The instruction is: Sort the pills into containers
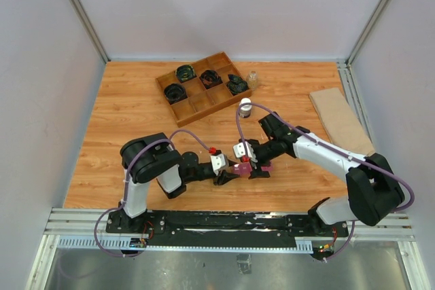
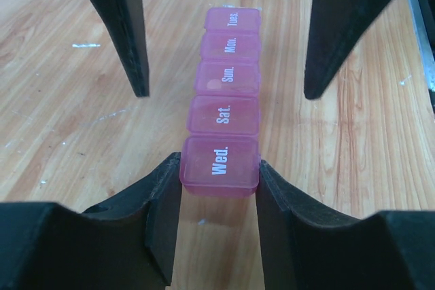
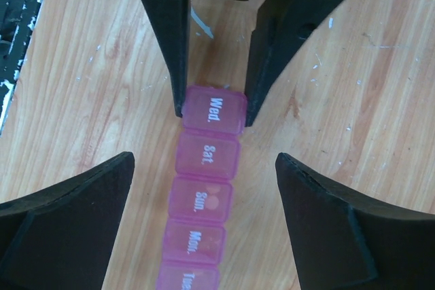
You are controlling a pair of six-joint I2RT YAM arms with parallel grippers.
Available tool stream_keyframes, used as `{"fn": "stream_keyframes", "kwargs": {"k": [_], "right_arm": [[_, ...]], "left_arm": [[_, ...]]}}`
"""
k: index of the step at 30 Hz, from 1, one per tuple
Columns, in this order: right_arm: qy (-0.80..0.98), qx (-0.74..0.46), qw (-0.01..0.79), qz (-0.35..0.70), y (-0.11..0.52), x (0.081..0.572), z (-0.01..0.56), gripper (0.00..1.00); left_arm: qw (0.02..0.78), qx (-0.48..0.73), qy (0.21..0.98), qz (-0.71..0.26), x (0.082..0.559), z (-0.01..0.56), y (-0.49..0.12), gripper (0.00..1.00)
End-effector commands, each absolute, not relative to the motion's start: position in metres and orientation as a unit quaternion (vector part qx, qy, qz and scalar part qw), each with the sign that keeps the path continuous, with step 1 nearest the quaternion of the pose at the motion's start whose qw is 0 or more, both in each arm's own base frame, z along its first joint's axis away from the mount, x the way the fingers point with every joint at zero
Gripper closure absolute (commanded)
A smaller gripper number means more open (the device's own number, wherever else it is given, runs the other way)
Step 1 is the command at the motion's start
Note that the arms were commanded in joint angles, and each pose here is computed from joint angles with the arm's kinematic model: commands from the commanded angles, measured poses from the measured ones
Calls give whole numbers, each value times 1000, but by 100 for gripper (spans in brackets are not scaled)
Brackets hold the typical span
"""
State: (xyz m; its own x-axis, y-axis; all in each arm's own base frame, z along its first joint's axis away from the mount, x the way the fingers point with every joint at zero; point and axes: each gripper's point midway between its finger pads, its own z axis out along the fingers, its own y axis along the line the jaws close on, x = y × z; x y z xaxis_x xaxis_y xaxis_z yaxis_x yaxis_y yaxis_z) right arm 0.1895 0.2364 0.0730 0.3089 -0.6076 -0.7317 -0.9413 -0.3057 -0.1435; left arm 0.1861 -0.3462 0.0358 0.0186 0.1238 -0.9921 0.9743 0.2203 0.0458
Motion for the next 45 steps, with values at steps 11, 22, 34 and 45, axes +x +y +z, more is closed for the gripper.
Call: {"fn": "stream_keyframes", "kwargs": {"k": [11, 22, 34, 45], "right_arm": [[531, -750, 285, 274, 246, 191, 75, 18], [535, -747, 282, 278, 249, 190, 76, 41], [546, -745, 274, 270, 248, 194, 69, 42], [543, -743, 276, 277, 251, 191, 74, 58]], "left_arm": [[629, 424, 485, -434, 186, 120, -353, 95], [631, 424, 484, -433, 186, 122, -353, 95], [633, 425, 482, -432, 186, 123, -352, 95], [631, 426, 483, -433, 185, 121, -352, 95]]}}
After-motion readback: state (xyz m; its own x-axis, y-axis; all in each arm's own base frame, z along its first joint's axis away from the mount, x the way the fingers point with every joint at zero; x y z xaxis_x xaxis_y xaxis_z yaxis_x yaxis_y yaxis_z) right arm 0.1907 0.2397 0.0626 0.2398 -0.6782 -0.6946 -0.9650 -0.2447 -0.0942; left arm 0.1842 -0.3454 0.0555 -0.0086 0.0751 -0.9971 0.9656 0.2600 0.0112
